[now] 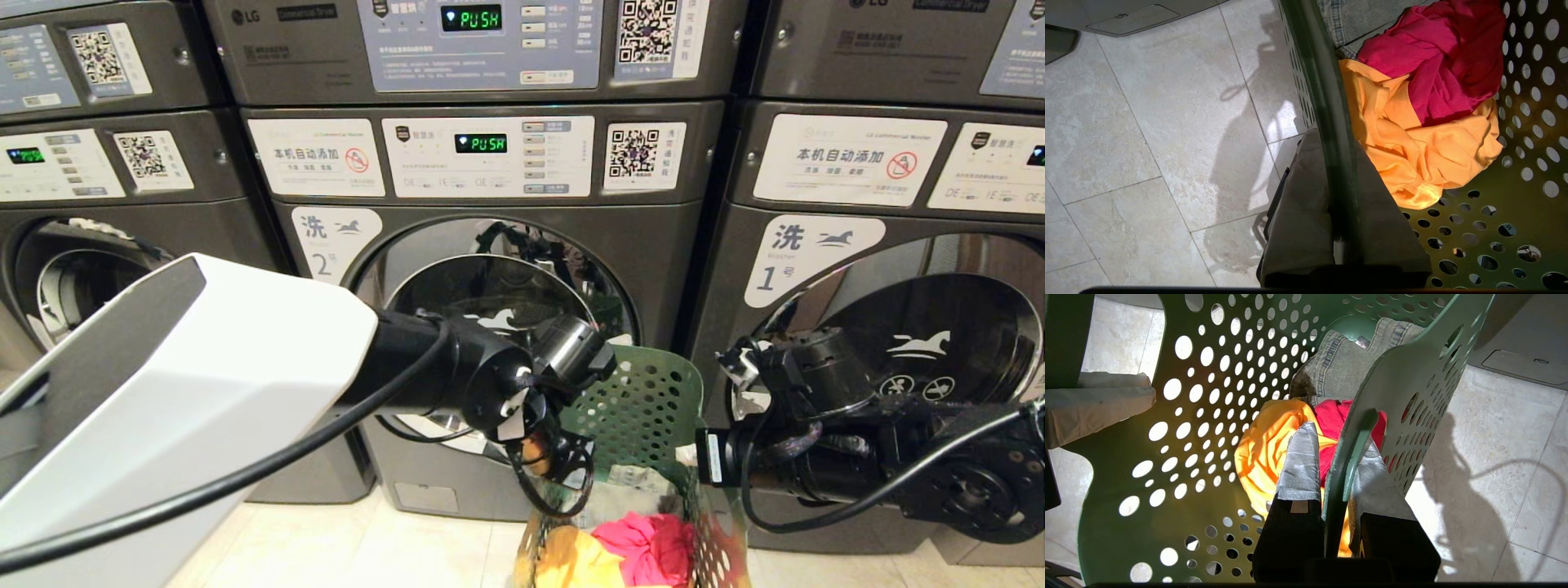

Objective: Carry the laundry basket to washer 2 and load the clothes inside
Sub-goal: Pick up the clothes basket and put it beside the washing machine

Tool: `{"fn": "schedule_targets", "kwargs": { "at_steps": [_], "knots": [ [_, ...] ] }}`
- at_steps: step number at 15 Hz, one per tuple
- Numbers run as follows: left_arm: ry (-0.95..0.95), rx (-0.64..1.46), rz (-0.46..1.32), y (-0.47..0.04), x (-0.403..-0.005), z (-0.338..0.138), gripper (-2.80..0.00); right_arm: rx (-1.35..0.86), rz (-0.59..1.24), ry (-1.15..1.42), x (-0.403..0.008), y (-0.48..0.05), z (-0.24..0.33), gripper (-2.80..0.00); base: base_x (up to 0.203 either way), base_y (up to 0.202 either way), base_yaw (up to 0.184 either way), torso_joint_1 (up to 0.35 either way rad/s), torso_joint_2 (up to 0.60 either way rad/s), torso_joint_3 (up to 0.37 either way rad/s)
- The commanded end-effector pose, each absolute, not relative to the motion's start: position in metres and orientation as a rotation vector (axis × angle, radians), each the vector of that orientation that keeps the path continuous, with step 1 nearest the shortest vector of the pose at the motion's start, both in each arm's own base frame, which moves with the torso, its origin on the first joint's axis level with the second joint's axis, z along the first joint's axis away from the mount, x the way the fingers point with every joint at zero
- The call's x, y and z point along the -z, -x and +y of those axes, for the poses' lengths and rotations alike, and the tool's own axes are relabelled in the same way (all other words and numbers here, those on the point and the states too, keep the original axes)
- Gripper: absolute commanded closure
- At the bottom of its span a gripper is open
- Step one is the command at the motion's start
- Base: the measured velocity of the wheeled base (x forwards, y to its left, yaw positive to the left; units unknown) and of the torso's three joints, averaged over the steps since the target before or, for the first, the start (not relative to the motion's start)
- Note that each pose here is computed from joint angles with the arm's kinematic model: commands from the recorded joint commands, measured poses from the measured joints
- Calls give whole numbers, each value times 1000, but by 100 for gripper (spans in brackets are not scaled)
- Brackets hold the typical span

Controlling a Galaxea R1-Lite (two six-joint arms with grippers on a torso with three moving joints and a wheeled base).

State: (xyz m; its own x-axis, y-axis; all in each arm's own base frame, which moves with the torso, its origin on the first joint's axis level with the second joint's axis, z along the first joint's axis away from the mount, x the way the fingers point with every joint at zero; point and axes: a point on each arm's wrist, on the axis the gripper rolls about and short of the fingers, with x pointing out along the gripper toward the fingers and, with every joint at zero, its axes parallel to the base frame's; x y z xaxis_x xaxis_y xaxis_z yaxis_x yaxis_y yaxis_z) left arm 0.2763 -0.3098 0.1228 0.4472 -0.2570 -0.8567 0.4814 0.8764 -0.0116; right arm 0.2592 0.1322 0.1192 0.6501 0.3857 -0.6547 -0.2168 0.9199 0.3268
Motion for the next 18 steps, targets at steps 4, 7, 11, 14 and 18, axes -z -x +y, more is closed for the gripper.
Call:
{"fn": "schedule_targets", "kwargs": {
  "at_steps": [4,7,11,14,18],
  "knots": [
    [-239,466,994,-279,-118,-313,0,-344,797,-230,-118,-259,132,0,0,0,0,0,0,0],
    [-239,466,992,-279,-116,-315,0,-343,800,-230,-118,-259,132,0,0,0,0,0,0,0],
    [-243,463,996,-280,-114,-315,0,-343,800,-230,-118,-259,132,0,-127,0,0,5,3,-2],
    [-242,463,995,-280,-113,-316,0,-342,801,-230,-117,-258,131,0,-186,0,2,-1,5,3],
    [-244,470,991,-278,-114,-318,0,-336,802,-231,-117,-258,130,0,-16,0,0,-2,0,3]
  ]
}}
